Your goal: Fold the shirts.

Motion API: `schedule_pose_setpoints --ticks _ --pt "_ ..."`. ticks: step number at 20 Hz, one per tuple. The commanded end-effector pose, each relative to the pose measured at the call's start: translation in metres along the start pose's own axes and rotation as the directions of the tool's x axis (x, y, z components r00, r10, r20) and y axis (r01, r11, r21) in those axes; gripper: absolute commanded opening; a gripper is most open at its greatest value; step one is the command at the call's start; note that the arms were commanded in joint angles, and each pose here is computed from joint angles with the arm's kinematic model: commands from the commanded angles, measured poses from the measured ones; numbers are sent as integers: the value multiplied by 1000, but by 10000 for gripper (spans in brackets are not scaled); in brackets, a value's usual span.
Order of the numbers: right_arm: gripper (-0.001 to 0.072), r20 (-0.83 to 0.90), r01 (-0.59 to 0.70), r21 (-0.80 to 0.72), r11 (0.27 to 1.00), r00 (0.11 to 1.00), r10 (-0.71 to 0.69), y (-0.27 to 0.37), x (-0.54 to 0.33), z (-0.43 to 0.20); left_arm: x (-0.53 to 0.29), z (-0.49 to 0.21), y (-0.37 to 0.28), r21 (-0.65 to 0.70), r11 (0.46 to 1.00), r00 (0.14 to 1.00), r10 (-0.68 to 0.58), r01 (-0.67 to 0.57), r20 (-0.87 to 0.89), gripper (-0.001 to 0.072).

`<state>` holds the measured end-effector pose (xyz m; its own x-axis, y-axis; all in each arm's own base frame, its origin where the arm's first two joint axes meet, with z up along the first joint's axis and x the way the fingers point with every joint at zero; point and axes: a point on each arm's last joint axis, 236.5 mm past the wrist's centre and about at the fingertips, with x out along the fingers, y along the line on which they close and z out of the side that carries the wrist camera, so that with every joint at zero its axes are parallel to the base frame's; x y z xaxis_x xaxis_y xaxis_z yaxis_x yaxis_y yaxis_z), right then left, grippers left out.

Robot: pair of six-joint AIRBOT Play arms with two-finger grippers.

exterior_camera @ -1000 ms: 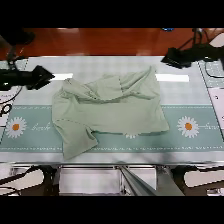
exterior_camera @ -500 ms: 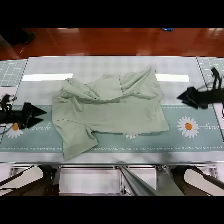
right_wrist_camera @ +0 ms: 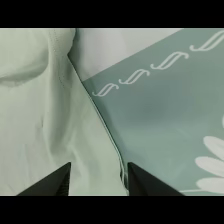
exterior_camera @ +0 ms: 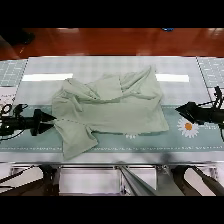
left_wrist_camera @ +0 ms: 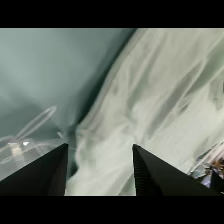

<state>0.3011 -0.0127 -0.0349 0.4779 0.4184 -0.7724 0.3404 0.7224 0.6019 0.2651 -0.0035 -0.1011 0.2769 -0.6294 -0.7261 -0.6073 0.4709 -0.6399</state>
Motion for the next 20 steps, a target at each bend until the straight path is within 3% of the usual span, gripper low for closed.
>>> schedule_pose_setpoints --ticks 1,2,3,6,8,20 --pt "410 4 -4 0 1000 1000 4 0 0 -1 25 -2 -4 43 998 999 41 -40 -26 491" --pt "410 5 -4 2 1000 1000 4 0 0 -1 30 -4 -8 69 997 998 50 -46 -44 319" --pt "410 -2 -5 2 1000 1000 5 0 0 -3 31 -5 -13 96 994 997 53 -48 -51 8" --pt "410 -49 98 -43 994 994 -100 -28 -3 -14 24 1 -29 162 986 998 40 -33 -43 13" --pt "410 -124 229 55 972 967 -221 -62 -2 -39 20 8 -35 179 983 999 35 -30 -26 14" --pt "405 -329 36 197 980 944 31 -32 32 -89 23 7 -39 201 979 999 41 -34 -28 14"
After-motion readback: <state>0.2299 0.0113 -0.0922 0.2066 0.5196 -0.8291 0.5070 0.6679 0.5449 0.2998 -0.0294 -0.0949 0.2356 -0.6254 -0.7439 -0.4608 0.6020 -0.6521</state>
